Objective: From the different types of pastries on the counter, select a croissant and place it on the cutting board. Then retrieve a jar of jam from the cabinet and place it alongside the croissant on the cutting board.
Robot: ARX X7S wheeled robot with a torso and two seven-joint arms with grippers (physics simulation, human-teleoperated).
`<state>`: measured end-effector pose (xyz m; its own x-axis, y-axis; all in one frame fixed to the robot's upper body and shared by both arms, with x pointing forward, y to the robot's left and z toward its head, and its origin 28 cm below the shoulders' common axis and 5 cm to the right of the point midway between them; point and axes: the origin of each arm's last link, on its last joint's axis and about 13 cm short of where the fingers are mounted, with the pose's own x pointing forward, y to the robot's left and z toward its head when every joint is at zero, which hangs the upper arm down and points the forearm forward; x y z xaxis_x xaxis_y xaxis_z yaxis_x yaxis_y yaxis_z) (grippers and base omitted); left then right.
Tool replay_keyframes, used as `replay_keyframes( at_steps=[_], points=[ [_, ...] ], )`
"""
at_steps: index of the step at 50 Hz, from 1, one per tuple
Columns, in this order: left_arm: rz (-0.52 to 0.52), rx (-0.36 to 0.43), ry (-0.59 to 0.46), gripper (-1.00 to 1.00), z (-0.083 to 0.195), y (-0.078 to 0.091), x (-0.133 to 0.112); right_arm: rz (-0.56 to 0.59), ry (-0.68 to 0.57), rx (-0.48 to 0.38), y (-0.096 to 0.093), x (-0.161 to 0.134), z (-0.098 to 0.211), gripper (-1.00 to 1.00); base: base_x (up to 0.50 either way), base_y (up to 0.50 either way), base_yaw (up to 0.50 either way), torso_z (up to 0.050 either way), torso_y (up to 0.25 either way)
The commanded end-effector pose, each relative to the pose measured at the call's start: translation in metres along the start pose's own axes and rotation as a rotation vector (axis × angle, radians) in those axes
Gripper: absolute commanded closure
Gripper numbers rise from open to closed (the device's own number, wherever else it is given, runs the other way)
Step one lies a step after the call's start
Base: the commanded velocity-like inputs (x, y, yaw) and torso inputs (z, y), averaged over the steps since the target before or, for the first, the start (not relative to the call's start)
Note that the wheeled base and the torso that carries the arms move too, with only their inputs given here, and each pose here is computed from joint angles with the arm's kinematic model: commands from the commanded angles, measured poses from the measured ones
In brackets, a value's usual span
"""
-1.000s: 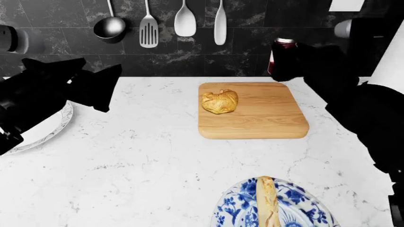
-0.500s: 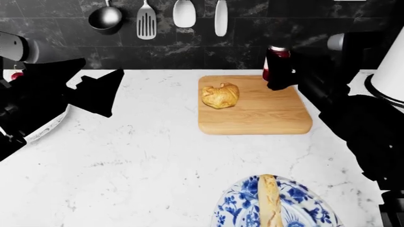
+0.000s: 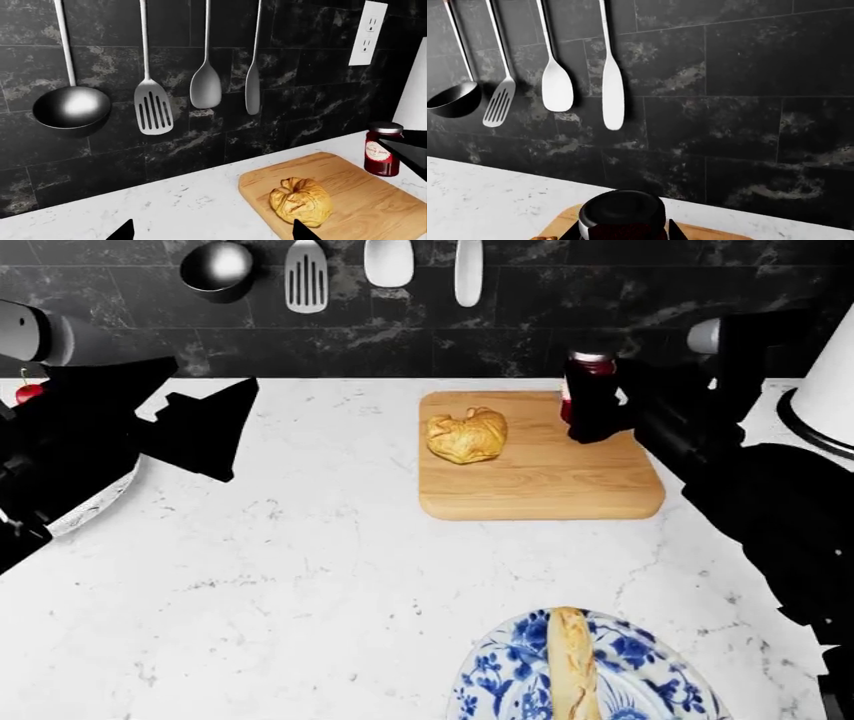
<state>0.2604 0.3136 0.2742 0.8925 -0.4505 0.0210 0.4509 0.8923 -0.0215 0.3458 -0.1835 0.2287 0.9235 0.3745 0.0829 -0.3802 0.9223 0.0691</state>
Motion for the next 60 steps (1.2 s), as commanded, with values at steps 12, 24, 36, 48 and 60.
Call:
replay_keyframes(
  at_steps=[12,24,36,48,60],
  points=[
    [0.005,-0.012,-0.004,-1.00,0.000,0.001,0.000,0.012,0.053,0.008,-0.001,-0.001,-0.012,1.00,0.00,0.00,0.00,0.000,0.000],
    [0.005,-0.014,-0.003,-1.00,0.000,0.001,0.001,-0.001,0.078,0.013,-0.003,-0.002,-0.018,1.00,0.00,0.00,0.00,0.000,0.000],
    [0.007,-0.017,-0.001,-1.00,0.000,0.001,0.000,-0.008,0.096,0.010,-0.004,-0.002,-0.023,1.00,0.00,0.00,0.00,0.000,0.001],
    [0.008,-0.019,-0.001,-1.00,0.000,0.002,0.001,-0.003,0.115,-0.001,-0.004,-0.003,-0.026,1.00,0.00,0.00,0.00,0.000,0.000],
    [0.007,-0.017,-0.004,-1.00,0.001,0.001,0.001,-0.012,0.127,-0.013,-0.005,-0.004,-0.029,1.00,0.00,0.00,0.00,0.000,0.001]
  ],
)
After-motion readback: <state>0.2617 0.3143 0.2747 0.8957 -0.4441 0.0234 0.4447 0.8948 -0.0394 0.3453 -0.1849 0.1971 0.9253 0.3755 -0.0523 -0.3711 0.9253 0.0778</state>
